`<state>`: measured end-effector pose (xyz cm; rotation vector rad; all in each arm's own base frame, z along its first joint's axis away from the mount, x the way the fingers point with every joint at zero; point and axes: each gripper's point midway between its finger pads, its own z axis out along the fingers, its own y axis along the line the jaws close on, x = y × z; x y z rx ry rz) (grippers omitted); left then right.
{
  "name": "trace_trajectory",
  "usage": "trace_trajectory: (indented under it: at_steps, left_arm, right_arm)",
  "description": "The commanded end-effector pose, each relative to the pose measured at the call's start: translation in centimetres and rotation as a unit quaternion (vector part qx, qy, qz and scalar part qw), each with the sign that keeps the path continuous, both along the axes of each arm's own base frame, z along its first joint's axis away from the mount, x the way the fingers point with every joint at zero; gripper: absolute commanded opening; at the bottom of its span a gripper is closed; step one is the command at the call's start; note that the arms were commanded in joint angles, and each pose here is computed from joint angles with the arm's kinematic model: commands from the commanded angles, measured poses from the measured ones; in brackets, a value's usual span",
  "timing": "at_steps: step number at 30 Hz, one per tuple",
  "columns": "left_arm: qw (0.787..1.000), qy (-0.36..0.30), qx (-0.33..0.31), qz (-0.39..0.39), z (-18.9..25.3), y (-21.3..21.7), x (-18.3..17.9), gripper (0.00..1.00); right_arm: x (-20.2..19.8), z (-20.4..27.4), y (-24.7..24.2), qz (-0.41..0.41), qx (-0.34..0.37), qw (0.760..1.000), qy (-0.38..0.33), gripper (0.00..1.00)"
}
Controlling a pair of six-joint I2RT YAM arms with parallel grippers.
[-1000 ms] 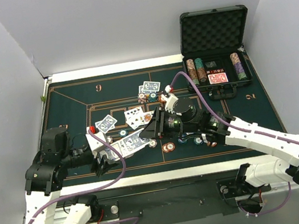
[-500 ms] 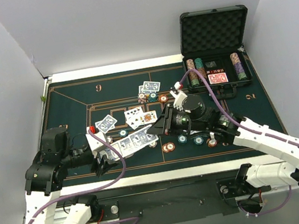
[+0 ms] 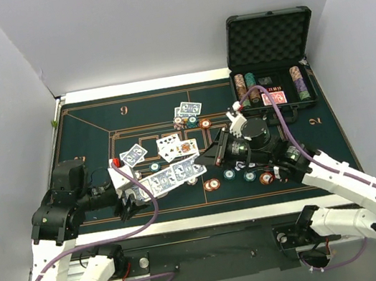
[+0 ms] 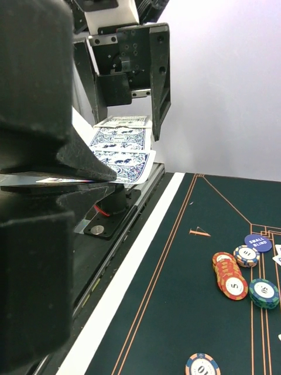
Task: Distribute texas hold em gaming equipment
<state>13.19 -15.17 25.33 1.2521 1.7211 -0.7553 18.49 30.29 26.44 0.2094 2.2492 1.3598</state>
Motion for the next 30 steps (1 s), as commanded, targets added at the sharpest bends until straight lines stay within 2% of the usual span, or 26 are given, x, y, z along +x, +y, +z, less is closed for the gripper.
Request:
trace_trajectory:
  at_steps: [1, 8, 16, 21, 27, 30]
  left_arm:
    - [0.999, -0.038, -0.02, -0.004, 2.1, -0.4, 0.5, 0.29]
    - [0.999, -0.04, -0.016, 0.0, 2.1, -0.3, 0.6, 0.29]
    - [0.999, -0.04, -0.017, -0.001, 2.4, -0.2, 0.5, 0.29]
    - [0.999, -0.042, -0.017, -0.002, 2.6, -0.2, 0.3, 0.29]
    - [0.999, -0.04, -0.02, -0.001, 2.6, -0.3, 0.2, 0.29]
    - [0.999, -0.039, -0.02, 0.0, 2.7, -0.2, 0.3, 0.29]
  right_arm:
    - [0.2, 3.0, -0.3, -0.005, 0.06, 0.998, -0.015, 0.0]
    - [1.0, 5.4, -1.6, -0.019, 0.097, 0.995, -0.027, 0.0]
    - [5.2, 5.9, -4.8, -0.074, 0.099, 0.992, -0.031, 0.0]
    - [8.1, 1.6, -5.2, -0.088, 0.048, 0.995, -0.01, 0.0]
    - [12.9, -8.2, -4.0, -0.092, -0.052, 0.994, 0.036, 0.0]
    - [14.8, -10.8, -2.5, -0.079, -0.06, 0.994, 0.052, 0.0]
